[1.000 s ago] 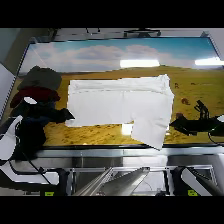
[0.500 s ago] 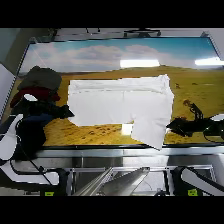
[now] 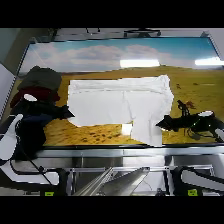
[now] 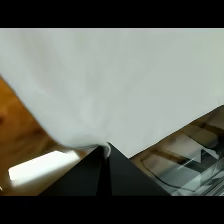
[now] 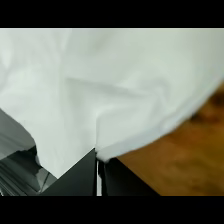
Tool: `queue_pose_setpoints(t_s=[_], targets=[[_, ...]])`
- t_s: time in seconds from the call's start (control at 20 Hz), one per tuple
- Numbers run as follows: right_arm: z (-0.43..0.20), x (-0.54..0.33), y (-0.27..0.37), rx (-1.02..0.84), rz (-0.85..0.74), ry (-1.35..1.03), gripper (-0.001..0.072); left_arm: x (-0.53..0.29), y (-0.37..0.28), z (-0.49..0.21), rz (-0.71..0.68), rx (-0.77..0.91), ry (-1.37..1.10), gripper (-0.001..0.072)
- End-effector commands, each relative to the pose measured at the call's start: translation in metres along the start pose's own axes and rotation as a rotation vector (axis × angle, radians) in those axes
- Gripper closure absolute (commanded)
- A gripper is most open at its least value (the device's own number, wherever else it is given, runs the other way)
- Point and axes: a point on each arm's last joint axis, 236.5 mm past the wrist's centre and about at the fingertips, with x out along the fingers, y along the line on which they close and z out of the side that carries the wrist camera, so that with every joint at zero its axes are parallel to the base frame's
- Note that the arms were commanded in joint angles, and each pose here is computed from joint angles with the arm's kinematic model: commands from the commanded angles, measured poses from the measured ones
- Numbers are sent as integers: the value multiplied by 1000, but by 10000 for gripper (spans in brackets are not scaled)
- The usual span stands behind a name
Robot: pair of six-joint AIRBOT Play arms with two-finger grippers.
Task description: Fold the shirts.
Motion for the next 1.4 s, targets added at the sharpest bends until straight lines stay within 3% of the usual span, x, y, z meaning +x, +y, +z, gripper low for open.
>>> queue_pose_setpoints(t_s=[0.0,0.15,0.5,0.6,0.75,0.85,1.1,1.35], targets=[[4,-25,9,-37,-35,-26,690,-11,18,-15,26,-60,44,690],[-23,-49,-16,38,-206,7,690,-24,28,-34,-3,-113,90,690],[-81,-94,-22,164,-426,-10,690,-15,19,-102,-117,-271,283,693],[-96,-103,-16,168,-447,-3,690,-14,19,-126,-89,-309,379,698],[-101,-113,-11,131,-467,-40,690,-24,13,-121,-49,-266,322,696],[-86,-113,-7,102,-449,-101,690,-40,8,-102,-14,-215,229,687],[17,-107,56,-33,-159,-337,690,-97,-40,-7,-65,-42,-104,685],[123,-111,63,-59,-63,-379,690,-94,-44,57,-34,32,-134,689]])
